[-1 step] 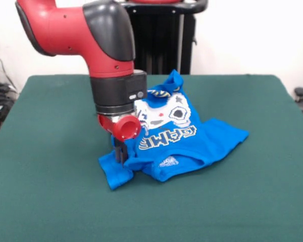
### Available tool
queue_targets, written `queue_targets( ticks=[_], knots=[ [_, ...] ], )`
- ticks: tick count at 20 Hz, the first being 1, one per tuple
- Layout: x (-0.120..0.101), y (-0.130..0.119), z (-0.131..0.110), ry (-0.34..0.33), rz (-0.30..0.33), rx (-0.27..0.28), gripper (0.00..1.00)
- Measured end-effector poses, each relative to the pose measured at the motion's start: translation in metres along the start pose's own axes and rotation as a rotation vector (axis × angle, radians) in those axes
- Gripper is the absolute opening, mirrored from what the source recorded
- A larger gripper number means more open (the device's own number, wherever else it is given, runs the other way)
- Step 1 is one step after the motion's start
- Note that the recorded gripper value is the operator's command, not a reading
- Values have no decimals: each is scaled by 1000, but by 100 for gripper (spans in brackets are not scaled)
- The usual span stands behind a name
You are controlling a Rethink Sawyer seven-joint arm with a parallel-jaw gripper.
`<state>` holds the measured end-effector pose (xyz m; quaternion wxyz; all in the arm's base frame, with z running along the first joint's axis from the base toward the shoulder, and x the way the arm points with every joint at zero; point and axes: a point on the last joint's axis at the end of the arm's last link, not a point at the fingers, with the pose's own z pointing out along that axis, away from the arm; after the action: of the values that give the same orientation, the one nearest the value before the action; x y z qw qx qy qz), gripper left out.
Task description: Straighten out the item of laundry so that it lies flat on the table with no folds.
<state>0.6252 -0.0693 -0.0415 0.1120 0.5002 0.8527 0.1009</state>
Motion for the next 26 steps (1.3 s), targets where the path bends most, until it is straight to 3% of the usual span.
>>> queue_targets(
  ticks=[6,13,21,26],
  knots=[
    [27,6,0,-26,-89,37,0],
    [30,12,-9,-57,-128,49,0],
    [-2,6,-19,-113,-123,55,0],
    [-28,-12,-22,-148,-137,71,0]
  ],
)
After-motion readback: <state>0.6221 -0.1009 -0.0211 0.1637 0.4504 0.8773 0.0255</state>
